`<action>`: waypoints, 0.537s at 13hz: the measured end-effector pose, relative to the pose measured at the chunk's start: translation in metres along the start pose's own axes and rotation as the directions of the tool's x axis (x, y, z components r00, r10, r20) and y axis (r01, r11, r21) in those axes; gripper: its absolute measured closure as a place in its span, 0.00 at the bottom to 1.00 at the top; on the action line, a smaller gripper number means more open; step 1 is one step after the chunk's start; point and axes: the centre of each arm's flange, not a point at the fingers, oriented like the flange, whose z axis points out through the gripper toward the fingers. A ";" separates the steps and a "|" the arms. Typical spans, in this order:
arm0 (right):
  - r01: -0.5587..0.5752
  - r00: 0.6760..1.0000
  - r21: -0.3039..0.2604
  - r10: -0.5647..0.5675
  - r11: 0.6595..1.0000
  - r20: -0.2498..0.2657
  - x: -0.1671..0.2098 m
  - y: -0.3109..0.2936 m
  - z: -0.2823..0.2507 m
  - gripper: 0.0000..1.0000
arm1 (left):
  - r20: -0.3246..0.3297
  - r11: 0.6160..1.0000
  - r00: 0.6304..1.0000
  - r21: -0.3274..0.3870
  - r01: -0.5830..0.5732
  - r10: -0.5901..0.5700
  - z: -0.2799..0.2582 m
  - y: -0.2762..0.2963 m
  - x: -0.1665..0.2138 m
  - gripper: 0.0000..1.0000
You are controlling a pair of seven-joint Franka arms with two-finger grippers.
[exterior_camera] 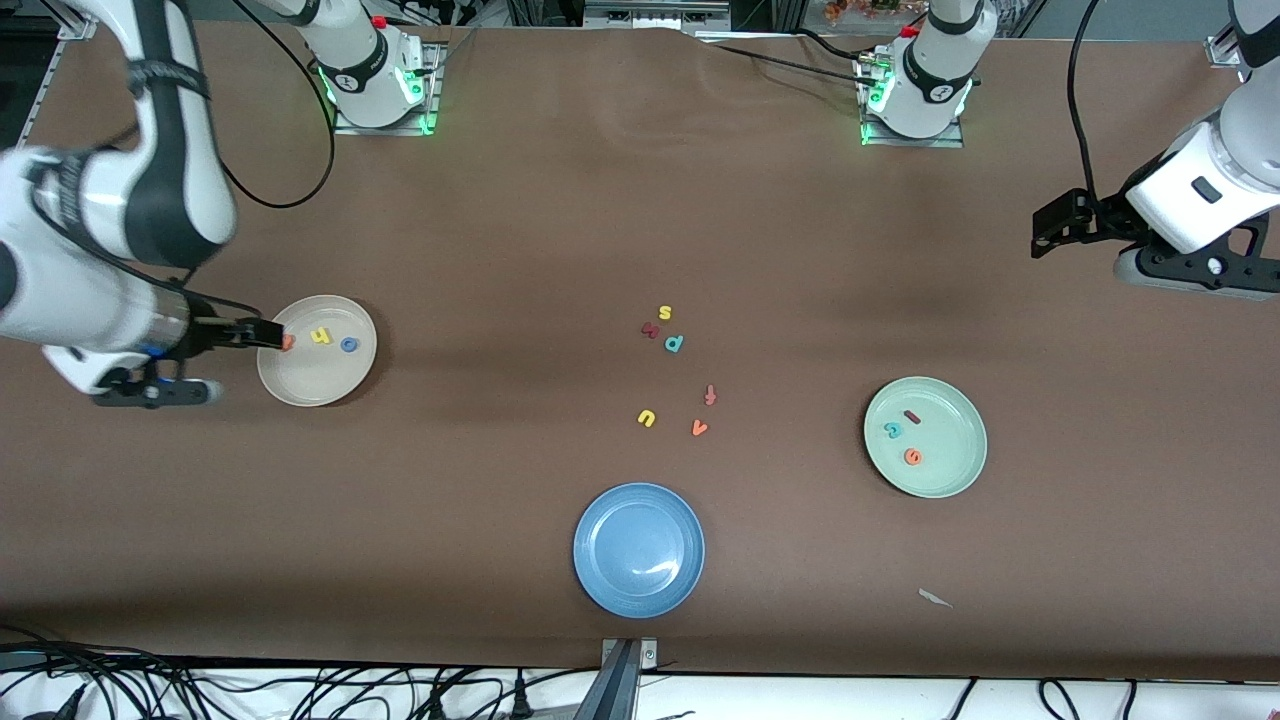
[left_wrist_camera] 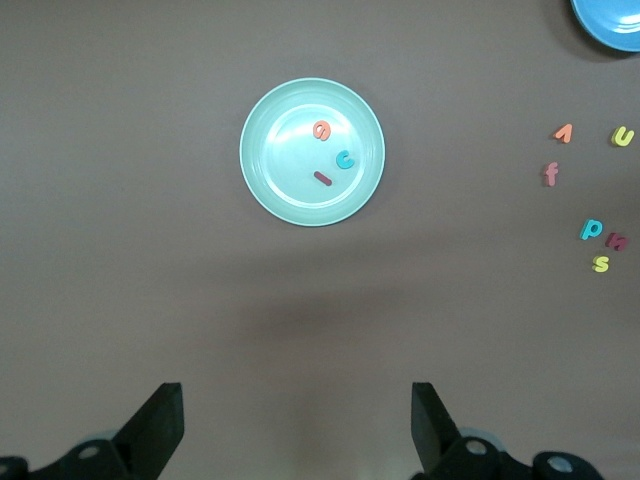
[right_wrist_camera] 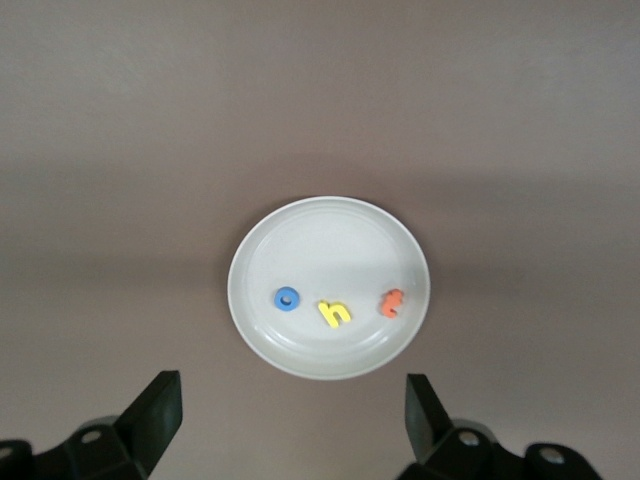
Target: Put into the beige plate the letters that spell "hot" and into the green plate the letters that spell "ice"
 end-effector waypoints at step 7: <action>-0.056 0.997 -0.005 0.056 0.998 -0.044 -0.001 0.015 -0.056 0.01 | -0.024 0.999 0.999 0.000 0.042 -0.042 -0.011 0.005 -0.001 0.00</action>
